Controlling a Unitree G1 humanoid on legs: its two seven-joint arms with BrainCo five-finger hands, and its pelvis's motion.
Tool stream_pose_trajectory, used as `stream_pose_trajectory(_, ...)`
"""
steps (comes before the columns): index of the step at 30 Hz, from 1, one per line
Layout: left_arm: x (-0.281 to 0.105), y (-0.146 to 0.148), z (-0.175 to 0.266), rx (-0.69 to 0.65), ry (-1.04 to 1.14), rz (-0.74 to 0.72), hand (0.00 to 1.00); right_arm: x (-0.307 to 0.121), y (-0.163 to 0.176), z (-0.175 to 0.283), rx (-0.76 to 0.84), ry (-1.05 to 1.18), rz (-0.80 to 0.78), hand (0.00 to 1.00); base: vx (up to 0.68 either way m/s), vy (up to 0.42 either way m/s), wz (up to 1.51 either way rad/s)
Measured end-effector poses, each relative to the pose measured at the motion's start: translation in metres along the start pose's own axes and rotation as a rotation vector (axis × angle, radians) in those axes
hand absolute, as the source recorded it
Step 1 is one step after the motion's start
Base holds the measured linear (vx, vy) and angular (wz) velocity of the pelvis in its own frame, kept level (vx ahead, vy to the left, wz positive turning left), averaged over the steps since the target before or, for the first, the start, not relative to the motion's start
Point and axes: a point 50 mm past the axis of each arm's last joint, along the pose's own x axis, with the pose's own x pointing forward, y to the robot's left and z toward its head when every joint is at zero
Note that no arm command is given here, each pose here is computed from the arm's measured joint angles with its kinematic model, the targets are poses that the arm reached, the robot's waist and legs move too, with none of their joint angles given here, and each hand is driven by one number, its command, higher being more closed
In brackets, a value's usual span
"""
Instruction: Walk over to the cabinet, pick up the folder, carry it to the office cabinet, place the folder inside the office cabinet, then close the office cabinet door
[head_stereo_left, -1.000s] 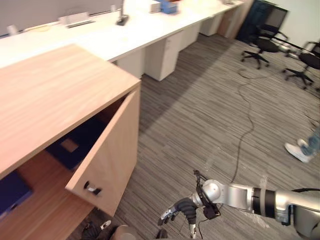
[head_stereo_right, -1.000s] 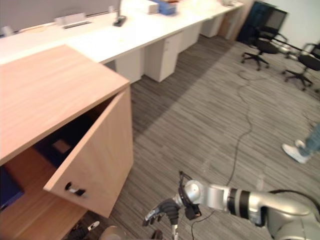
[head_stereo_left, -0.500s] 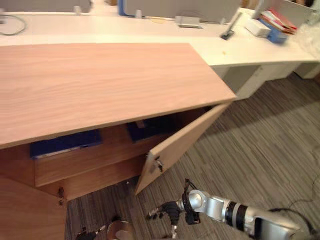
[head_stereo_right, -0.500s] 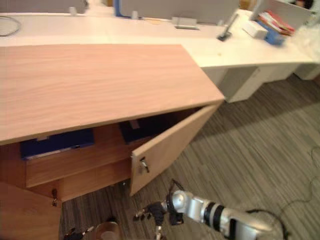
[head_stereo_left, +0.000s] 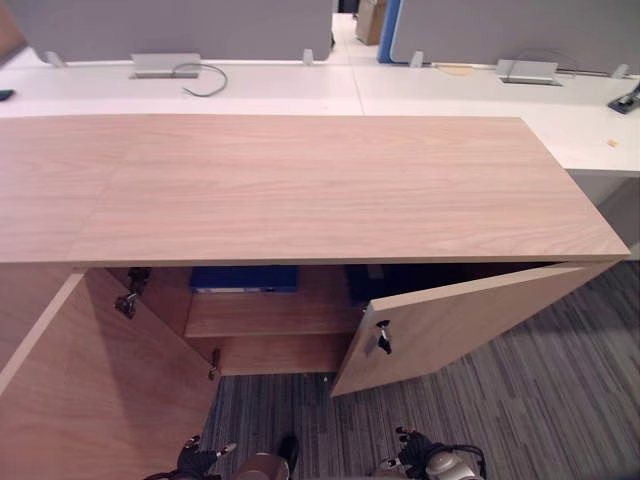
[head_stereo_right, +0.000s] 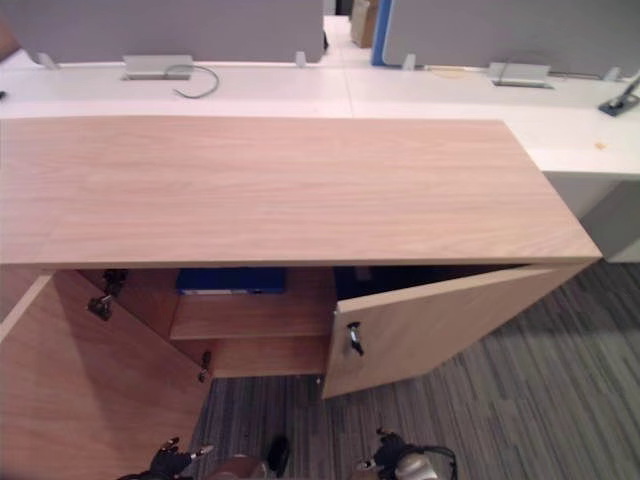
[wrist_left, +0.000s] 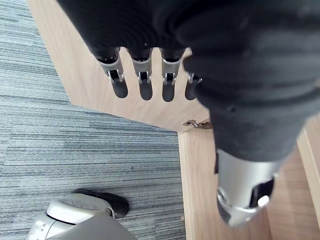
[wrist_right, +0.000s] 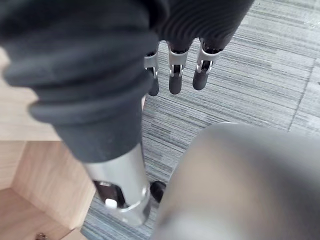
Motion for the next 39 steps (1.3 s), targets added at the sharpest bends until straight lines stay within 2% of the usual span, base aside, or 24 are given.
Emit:
stream_pose_trajectory(3, -0.002, -0.001, -0.009, -0.027, 0.036, 0.01, 0.0, -0.001, 0.004, -0.004, 0.094, 0.003, -0.006, 0.0, 0.0, -0.252, 0.11)
stream_pose_trajectory(7, -0.003, 0.002, -0.013, -0.066, 0.052, 0.025, 0.0, -0.001, 0.005, -0.005, 0.116, 0.0, -0.027, 0.0, 0.0, -0.239, 0.36)
stream_pose_trajectory(14, -0.004, 0.0, -0.015, -0.117, 0.066, 0.024, 0.0, -0.003, -0.007, -0.02, 0.345, 0.048, -0.098, 0.0, -0.08, -0.042, 0.4)
stream_pose_trajectory(19, -0.008, -0.001, -0.026, -0.118, 0.092, 0.02, 0.0, -0.011, -0.014, -0.055, 0.494, 0.132, -0.173, 0.0, -0.03, 0.125, 0.64)
stream_pose_trajectory(21, -0.008, 0.005, -0.028, -0.093, 0.087, 0.025, 0.0, -0.013, -0.004, -0.065, 0.57, 0.162, -0.171, 0.0, 0.06, 0.126, 0.82)
stream_pose_trajectory(30, -0.01, 0.001, -0.031, 0.013, 0.075, -0.009, 0.0, -0.013, -0.008, -0.064, 0.572, 0.149, -0.184, 0.0, 0.04, 0.082, 0.8)
stream_pose_trajectory(39, -0.012, 0.004, -0.038, -0.077, 0.108, 0.038, 0.0, -0.016, -0.002, -0.071, 0.574, 0.168, -0.181, 0.0, -0.06, -0.123, 0.74)
